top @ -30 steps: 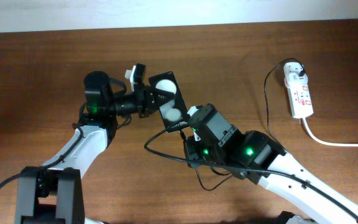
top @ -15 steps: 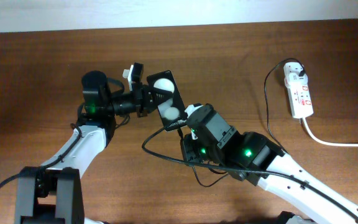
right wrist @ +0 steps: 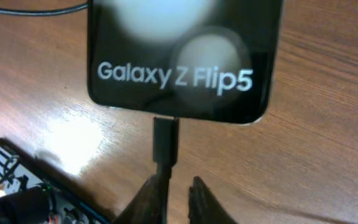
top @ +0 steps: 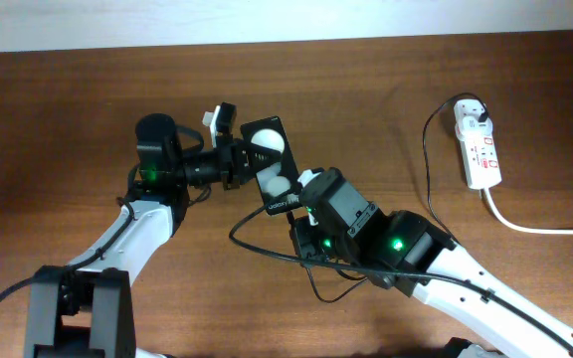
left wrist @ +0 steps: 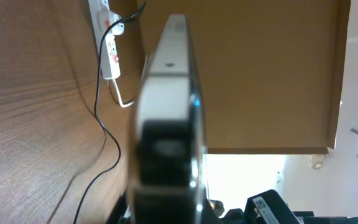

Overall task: Plug charger to phone and switch on socket
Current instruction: 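Open the right gripper, release the plug, and pull back right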

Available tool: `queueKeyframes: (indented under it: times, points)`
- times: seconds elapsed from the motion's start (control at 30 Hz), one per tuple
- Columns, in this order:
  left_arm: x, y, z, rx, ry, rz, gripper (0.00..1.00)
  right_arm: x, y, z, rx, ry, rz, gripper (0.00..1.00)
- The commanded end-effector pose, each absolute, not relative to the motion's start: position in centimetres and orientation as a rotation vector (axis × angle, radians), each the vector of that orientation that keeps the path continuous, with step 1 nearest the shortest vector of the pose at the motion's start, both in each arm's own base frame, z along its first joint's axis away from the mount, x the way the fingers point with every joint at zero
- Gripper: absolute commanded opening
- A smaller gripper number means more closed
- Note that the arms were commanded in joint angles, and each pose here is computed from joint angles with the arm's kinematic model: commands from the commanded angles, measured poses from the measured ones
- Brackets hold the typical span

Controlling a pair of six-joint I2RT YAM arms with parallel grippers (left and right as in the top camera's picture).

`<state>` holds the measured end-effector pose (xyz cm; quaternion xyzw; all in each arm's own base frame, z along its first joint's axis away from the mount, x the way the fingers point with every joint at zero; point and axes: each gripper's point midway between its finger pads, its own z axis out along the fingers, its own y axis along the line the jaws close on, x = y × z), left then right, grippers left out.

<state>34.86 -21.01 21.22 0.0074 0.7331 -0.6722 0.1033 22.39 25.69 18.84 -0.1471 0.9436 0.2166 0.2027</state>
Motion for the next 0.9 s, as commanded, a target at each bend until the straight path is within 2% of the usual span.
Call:
queueKeyframes:
  times: [0.0,0.07,0.5,0.6,0.67,0.73,0.83,0.87]
  points:
    - [34.7,-21.1,21.6,0.072,2.151,-1.992,0.0,22.7,25.9,18.8,-0.399,2.633,0.601,0.09]
    - [34.3,-21.2,21.7,0.094,2.154,-2.01,0.0,23.3,26.0,18.9,-0.389,2.611,0.594,0.04]
    - [31.4,-21.2,22.5,0.284,2.161,-2.143,0.0,25.2,27.3,21.0,-0.367,2.484,0.648,0.04]
    - [31.6,-21.2,22.4,0.346,2.117,-2.096,0.0,23.7,26.5,21.2,-0.387,2.533,0.652,0.2]
    - [31.9,-21.3,22.3,0.34,2.108,-2.071,0.0,22.8,25.7,22.3,-0.39,2.542,0.655,0.39]
    - [32.1,-21.3,22.3,0.337,2.102,-2.054,0.0,21.3,25.1,25.1,-0.407,2.523,0.712,0.53]
    - [32.6,-21.9,22.1,0.311,2.103,-2.02,0.0,20.0,23.7,29.2,-0.401,2.453,0.753,0.64]
    - [32.7,-22.8,21.9,0.297,2.11,-1.998,0.0,19.4,22.8,31.0,-0.393,2.413,0.767,0.71]
